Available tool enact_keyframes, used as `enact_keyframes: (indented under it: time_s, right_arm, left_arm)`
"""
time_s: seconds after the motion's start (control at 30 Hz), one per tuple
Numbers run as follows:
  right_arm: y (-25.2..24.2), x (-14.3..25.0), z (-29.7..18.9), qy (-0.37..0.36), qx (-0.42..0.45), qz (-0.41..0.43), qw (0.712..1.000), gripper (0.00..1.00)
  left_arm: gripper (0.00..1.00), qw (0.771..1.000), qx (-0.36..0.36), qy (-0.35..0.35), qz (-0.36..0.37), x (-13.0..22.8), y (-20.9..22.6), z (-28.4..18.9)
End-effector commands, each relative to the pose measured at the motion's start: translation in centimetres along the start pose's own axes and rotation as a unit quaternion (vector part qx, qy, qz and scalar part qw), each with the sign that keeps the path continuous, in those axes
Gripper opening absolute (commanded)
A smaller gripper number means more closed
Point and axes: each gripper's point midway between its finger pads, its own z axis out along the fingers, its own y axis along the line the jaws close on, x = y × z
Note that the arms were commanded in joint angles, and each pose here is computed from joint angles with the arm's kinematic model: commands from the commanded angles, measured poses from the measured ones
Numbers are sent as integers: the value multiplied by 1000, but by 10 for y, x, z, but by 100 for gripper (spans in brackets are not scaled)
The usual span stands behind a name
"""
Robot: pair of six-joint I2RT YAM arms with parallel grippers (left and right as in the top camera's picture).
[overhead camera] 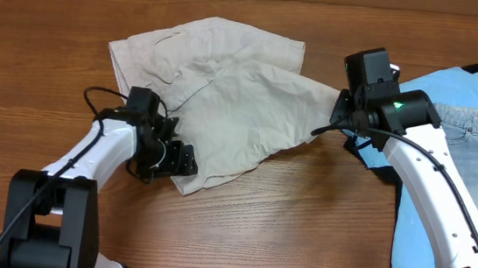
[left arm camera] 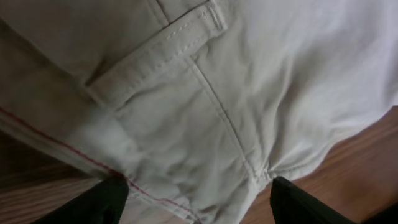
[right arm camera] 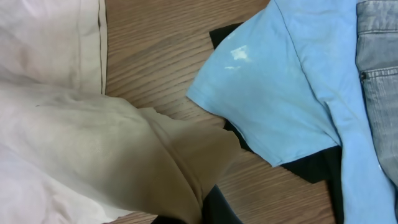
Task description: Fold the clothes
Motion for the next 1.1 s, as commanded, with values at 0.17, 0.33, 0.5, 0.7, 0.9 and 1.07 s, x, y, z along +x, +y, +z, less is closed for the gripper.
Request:
enact_keyframes:
  time_s: [0.17,0.33,0.5,0.7,0.9,1.07]
  right_arm:
    - [0,-9,-9,-21,-2,2,1000,5]
    - [0,-10,-9,-21,-1,2,1000,5]
    - [-1,-7,-9,-15,2,0,1000,6]
    - [14,20,-10,50,-49,-7,998,16]
    - [32,66,-14,148,-103,-20,983,11]
    - [31,70,-9,149,-104,-46,982,11]
  left_arm:
    - [47,1000,-19,-2,21,11,-6,18]
    - [4,999,-25,10,-28,20,0,20]
    - [4,984,-76,12,-163,18,56,-14]
    - [4,974,-40,-61,-215,-17,114,-87]
    - [4,963,-57,-105,-242,-34,136,-129]
    - [14,965,-35,-91,-243,-31,124,-129]
